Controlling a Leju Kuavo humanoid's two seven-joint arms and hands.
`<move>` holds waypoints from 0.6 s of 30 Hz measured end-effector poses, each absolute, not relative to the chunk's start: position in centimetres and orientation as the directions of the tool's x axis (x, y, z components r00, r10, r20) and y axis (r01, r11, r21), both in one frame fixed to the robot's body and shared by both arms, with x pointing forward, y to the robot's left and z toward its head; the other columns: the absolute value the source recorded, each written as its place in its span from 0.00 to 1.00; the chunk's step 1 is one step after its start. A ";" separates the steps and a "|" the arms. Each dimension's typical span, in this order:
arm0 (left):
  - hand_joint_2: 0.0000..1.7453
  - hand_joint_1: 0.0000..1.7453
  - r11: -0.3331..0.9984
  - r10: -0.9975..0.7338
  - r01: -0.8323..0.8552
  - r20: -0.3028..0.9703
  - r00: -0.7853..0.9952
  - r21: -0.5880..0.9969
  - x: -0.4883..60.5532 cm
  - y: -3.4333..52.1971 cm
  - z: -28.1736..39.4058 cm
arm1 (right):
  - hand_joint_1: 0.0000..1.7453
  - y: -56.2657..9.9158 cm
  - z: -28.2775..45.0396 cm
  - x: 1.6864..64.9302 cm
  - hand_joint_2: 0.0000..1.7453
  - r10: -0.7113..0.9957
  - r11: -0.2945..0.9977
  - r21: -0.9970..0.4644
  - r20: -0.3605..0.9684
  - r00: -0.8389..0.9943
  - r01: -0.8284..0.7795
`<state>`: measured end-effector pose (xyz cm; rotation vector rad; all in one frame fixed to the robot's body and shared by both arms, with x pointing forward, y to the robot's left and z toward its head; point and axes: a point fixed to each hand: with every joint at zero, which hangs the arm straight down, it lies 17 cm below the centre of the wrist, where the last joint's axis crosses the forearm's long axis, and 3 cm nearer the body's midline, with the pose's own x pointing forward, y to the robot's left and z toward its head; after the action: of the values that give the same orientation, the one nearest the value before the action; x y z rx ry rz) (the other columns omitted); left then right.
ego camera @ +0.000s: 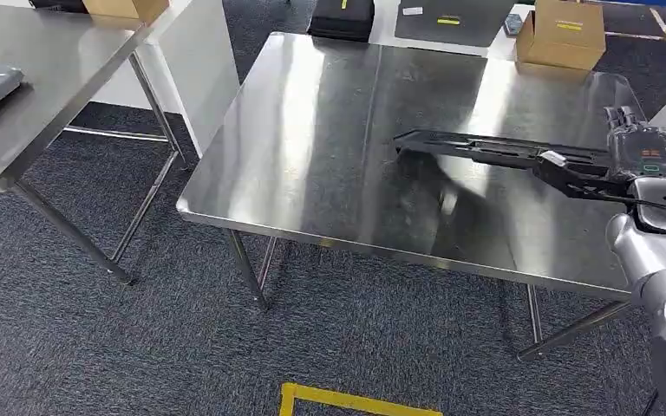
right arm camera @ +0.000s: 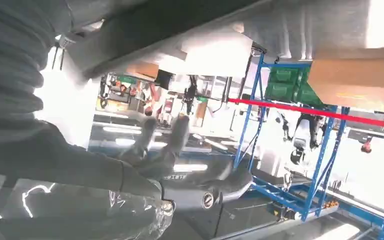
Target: Take the parts from the cabinet and place them on the table.
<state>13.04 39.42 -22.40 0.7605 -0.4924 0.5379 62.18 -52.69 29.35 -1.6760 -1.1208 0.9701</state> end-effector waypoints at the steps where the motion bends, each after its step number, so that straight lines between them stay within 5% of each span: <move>1: 0.00 0.00 0.605 0.274 -0.614 0.592 0.758 0.507 13.0 39.4 -22.4 | 0.00 -52.7 29.4 62.2 1.00 0.948 -0.213 -0.940 -0.132 0.290 0.267; 16: 0.00 0.00 0.624 0.273 -0.604 0.586 0.763 0.495 13.0 35.9 -22.5 | 0.00 -53.6 28.3 61.6 1.00 0.938 -0.221 -0.944 -0.137 0.319 0.245; 17: 0.00 0.00 0.626 0.273 -0.603 0.586 0.763 0.494 13.0 35.8 -22.5 | 0.00 -53.7 28.3 61.6 0.00 0.938 -0.221 -0.945 -0.136 0.320 0.243; 18: 0.00 0.00 0.628 0.273 -0.602 0.585 0.763 0.493 13.1 35.7 -22.5 | 0.00 -53.8 28.2 61.6 0.00 0.937 -0.220 -0.945 -0.136 0.321 0.242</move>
<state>13.06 35.67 -22.50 0.7326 -0.4911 0.5253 61.60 -53.76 28.23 -1.6779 -1.0763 0.9591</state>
